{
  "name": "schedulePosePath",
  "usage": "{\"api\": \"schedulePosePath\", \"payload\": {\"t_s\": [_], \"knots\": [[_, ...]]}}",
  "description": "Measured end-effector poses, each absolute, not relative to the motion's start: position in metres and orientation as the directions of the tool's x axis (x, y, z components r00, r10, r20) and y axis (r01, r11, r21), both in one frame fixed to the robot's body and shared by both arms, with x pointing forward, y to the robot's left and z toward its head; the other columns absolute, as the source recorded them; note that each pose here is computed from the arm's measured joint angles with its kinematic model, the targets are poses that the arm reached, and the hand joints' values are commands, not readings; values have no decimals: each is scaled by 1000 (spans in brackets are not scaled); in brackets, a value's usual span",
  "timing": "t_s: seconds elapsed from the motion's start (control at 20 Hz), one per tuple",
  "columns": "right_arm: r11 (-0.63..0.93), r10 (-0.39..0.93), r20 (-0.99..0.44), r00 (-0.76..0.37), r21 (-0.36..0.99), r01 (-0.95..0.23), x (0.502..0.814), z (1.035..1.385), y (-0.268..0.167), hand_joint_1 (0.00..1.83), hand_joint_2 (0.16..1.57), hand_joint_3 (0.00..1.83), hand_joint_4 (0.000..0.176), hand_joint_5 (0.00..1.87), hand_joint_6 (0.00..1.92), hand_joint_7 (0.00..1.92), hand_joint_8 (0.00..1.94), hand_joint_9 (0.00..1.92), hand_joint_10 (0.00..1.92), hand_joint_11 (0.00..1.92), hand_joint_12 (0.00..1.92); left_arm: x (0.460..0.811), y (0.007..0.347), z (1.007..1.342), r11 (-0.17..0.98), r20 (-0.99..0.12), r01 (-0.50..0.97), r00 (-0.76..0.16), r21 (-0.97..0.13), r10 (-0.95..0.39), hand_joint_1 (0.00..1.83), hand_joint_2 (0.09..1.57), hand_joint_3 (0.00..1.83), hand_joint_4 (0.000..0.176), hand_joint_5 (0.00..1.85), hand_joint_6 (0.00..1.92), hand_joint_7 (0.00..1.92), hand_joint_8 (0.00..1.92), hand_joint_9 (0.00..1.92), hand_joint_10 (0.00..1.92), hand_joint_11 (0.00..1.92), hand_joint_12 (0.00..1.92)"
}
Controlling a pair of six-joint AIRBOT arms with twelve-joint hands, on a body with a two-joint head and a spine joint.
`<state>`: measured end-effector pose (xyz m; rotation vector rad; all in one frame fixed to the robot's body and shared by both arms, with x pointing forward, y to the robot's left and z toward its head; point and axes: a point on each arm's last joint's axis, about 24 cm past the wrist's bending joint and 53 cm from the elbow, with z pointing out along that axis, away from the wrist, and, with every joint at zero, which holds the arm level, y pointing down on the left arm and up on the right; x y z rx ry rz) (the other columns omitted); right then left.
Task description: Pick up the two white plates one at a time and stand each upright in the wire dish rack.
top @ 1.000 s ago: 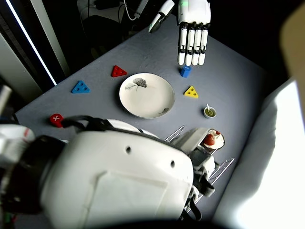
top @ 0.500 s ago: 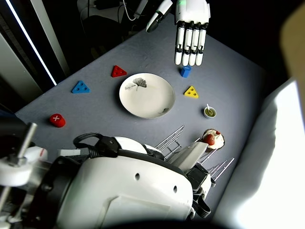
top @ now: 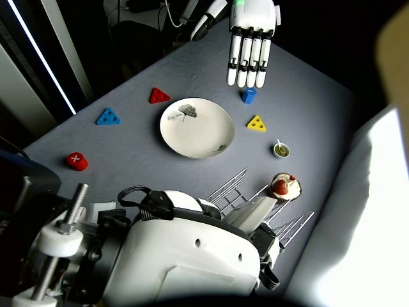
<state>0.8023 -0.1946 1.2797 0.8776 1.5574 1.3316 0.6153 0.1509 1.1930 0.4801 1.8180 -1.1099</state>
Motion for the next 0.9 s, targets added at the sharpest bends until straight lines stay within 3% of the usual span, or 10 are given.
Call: {"api": "schedulePosePath", "payload": {"t_s": [0.1, 0.35, 0.4, 0.6, 0.65, 0.7, 0.8, 0.85, 0.9], "knots": [[185, 914, -177, -364, 983, -14, 804, 1272, -195, 1489, 1102, 0, 0, 841, 1016, 960, 852, 1010, 948, 889, 1517, 611, 148, 1191, 501, -854, 712, -506, -492, -120, 0, 972, 0, 0, 168, 6, 203, 12, 203, 12, 211, 16], [190, 916, -173, -362, 982, 12, 809, 1260, -195, 1496, 1055, 0, 0, 950, 875, 1071, 685, 1146, 725, 963, 1409, 600, 146, 1185, 477, -862, 742, -503, -471, -69, 0, 968, 0, 0, 188, 10, 210, 9, 192, 3, 185, 5], [188, 917, -170, -360, 982, 15, 810, 1259, -195, 1494, 1075, 2, 0, 924, 898, 1022, 755, 1071, 845, 921, 1466, 598, 145, 1184, 471, -864, 749, -500, -465, -56, 0, 972, 1, 0, 194, 11, 217, 11, 202, 7, 200, 11], [194, 917, -172, -360, 981, 27, 813, 1253, -195, 1492, 1084, 0, 0, 895, 948, 1002, 775, 1054, 876, 902, 1492, 592, 142, 1182, 452, -868, 767, -496, -455, -32, 0, 966, 0, 0, 204, 5, 244, 4, 224, 2, 207, 10], [194, 917, -171, -359, 980, 29, 814, 1252, -195, 1495, 1066, 0, 0, 911, 951, 1045, 709, 1121, 767, 947, 1427, 591, 141, 1182, 449, -868, 769, -496, -454, -28, 0, 966, 0, 0, 213, 9, 258, 10, 237, 7, 214, 13], [193, 919, -170, -356, 981, 31, 815, 1250, -196, 1490, 1081, 1, 0, 912, 949, 1009, 723, 1044, 888, 936, 1476, 588, 139, 1180, 445, -868, 773, -496, -452, -20, 0, 970, 0, 0, 197, 1, 248, 4, 227, 2, 201, 7], [197, 919, -170, -357, 980, 41, 815, 1244, -196, 1490, 1095, 1, 0, 848, 1033, 968, 797, 1047, 897, 906, 1496, 583, 133, 1176, 432, -867, 783, -498, -448, 2, 0, 970, 0, 0, 160, 0, 208, 0, 194, 0, 169, 0], [201, 918, -172, -359, 979, 46, 815, 1241, -195, 1492, 1087, 0, 0, 856, 1011, 999, 749, 1074, 854, 928, 1468, 581, 132, 1175, 428, -868, 787, -496, -444, 11, 0, 968, 0, 0, 165, 3, 206, 0, 191, 0, 167, 0], [201, 917, -171, -360, 978, 48, 815, 1240, -195, 1498, 1055, 0, 0, 910, 967, 1069, 643, 1167, 692, 988, 1381, 578, 130, 1173, 423, -868, 791, -496, -442, 20, 0, 968, 0, 0, 170, 5, 215, 4, 205, 6, 182, 7]]}}
